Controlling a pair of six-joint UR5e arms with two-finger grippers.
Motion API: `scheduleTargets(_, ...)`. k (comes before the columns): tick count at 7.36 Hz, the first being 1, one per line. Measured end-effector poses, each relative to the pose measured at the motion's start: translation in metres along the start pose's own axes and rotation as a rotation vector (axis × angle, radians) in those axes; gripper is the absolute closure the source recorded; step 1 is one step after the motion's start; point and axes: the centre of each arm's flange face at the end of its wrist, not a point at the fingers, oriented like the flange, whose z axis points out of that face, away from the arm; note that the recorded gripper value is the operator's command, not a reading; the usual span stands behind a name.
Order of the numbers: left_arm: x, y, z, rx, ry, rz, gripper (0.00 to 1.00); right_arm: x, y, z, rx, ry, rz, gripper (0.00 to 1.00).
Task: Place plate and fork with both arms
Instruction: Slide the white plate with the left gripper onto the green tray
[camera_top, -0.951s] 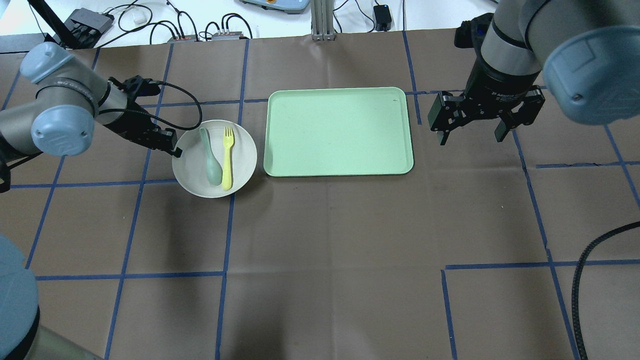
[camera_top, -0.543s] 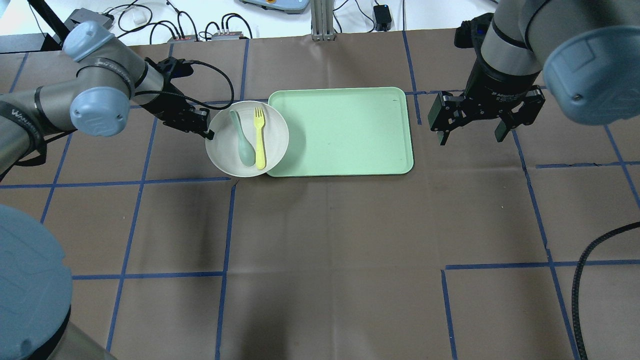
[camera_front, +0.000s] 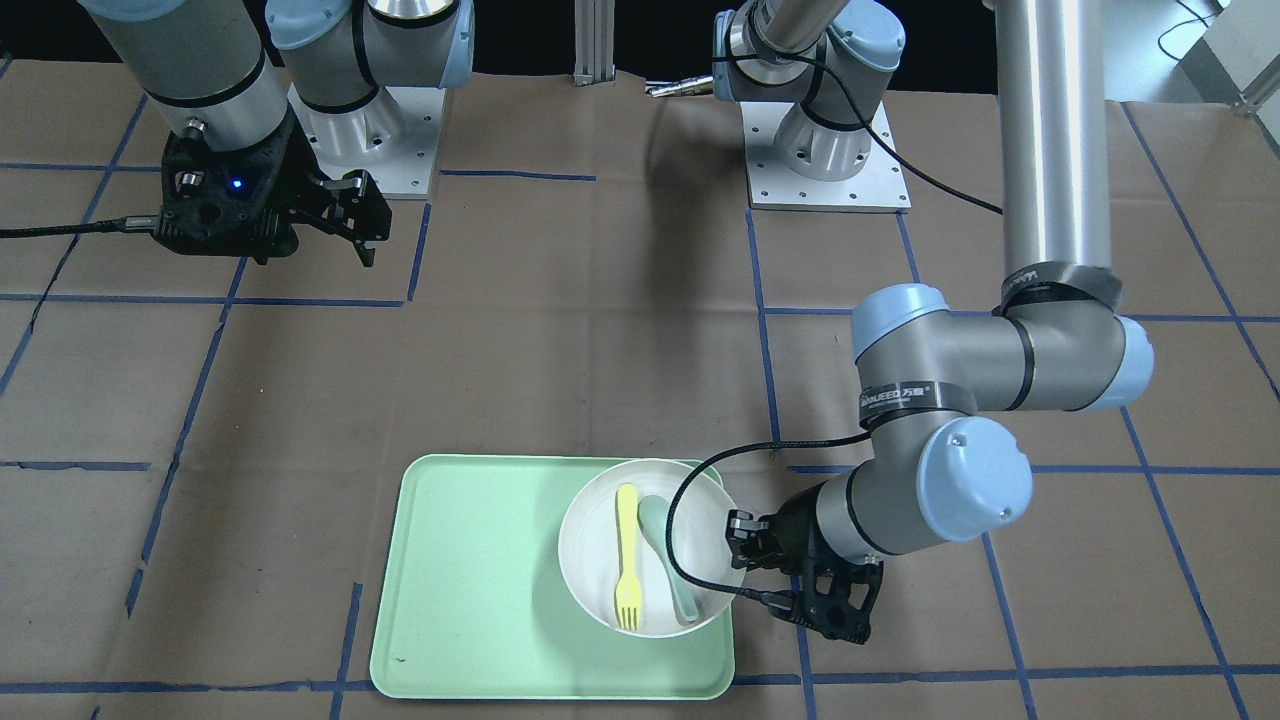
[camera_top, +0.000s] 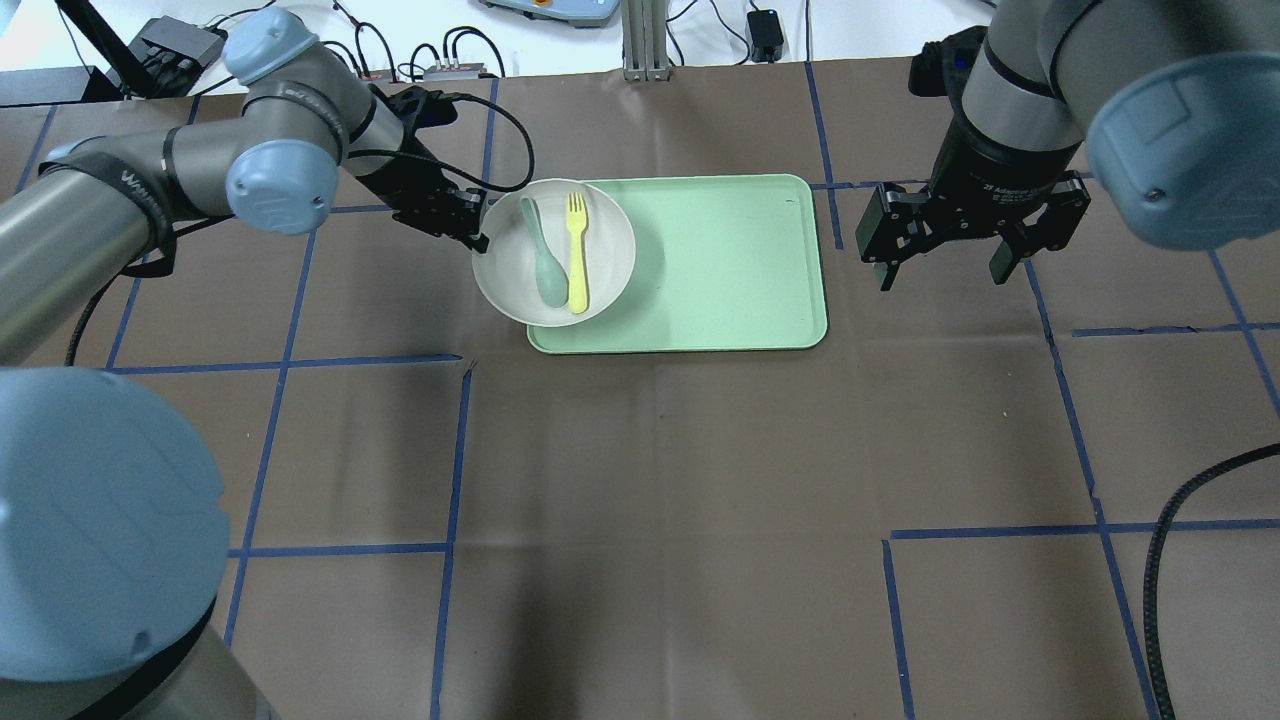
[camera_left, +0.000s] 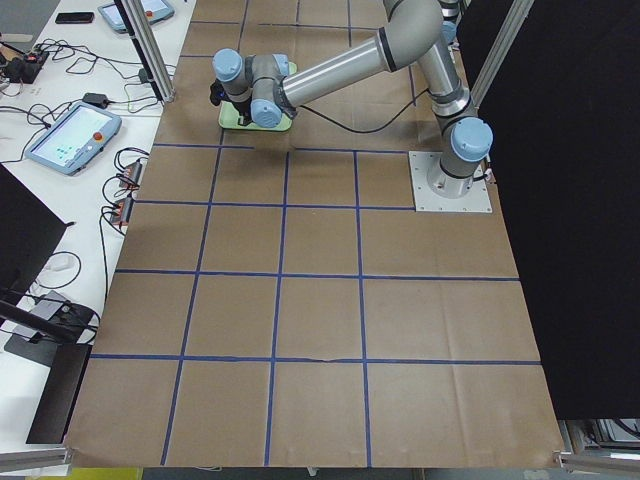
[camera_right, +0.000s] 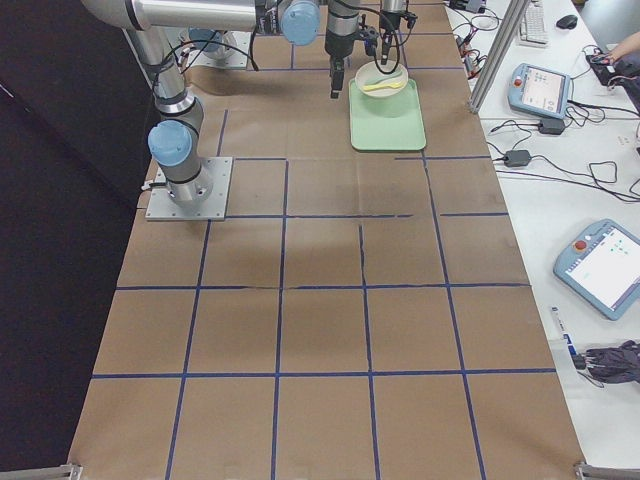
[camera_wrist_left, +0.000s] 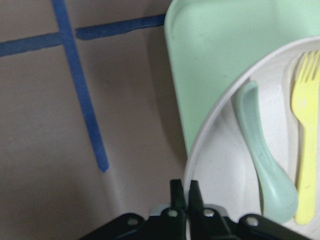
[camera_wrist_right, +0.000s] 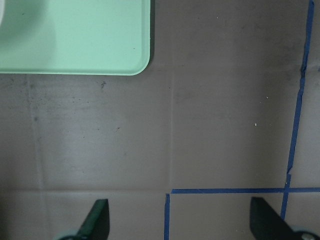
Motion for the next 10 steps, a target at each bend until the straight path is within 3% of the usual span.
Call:
scheduleTargets(4, 0.038, -0.049, 0.037, -0.038, 0.004, -0.007, 0.96, 0.000, 0.000, 0.000, 0.000, 0.000, -0.001, 0.00)
scheduleTargets(10, 0.047, -0.046, 0.056, -0.094, 0.012, -0.009, 0.91, 0.000, 0.000, 0.000, 0.002, -0.003, 0.002, 0.00)
